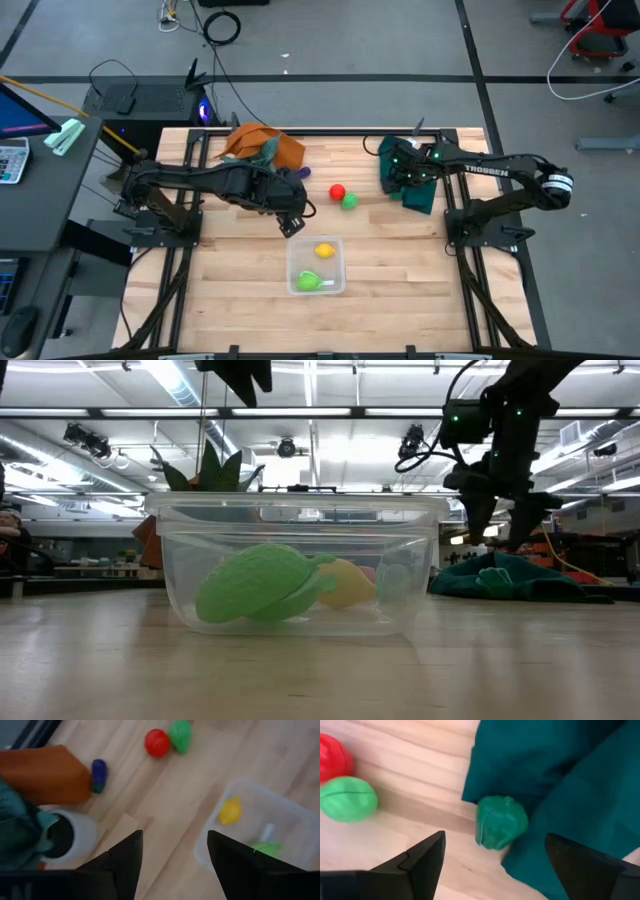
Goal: Pick and placing Produce into tupperware
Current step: Put the bell pepper into the transparent bin
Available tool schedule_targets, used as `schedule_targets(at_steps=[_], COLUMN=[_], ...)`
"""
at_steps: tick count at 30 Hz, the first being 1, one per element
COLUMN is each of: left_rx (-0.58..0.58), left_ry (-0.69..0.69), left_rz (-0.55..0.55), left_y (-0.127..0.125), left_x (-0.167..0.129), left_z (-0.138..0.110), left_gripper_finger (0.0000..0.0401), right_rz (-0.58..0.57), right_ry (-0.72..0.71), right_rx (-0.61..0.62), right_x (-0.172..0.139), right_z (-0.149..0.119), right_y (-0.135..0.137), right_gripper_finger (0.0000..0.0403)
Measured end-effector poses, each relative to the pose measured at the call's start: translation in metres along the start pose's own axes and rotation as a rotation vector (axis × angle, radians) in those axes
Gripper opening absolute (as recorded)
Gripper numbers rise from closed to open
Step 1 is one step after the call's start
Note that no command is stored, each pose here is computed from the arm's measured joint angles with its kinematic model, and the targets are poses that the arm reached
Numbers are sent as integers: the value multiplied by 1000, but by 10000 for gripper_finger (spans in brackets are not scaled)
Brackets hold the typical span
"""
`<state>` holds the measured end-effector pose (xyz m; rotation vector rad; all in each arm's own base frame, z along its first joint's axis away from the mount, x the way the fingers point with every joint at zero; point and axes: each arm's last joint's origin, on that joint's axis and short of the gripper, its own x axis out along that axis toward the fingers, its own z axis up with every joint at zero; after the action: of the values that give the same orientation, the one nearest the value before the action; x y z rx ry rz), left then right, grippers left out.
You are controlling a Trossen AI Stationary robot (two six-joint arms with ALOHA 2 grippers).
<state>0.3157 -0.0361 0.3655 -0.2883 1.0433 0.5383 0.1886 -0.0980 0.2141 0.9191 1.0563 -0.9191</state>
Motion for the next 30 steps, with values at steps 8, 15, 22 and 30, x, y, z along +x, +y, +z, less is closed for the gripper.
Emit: schedule_targets(at_steps=[8, 15, 22, 30], left_rx=[-17, -20, -32, -30], left_ry=[-12, -9, -8, -7], left_rz=[18, 31, 32, 30], left_y=[3, 4, 4, 2], left_x=[-3, -3, -3, -4], left_z=[-1, -1, -2, -3], left_gripper_finger=[216, 202, 197, 193], right_rz=[-31, -88, -128, -128], right_ry=[25, 94, 128, 120], right_rx=[-1, -6, -7, -4], right_x=[19, 44, 59, 63], right_z=[7, 8, 9, 10], right_y=[5, 10, 11, 12], right_gripper_finger=[299, 305, 300, 285])
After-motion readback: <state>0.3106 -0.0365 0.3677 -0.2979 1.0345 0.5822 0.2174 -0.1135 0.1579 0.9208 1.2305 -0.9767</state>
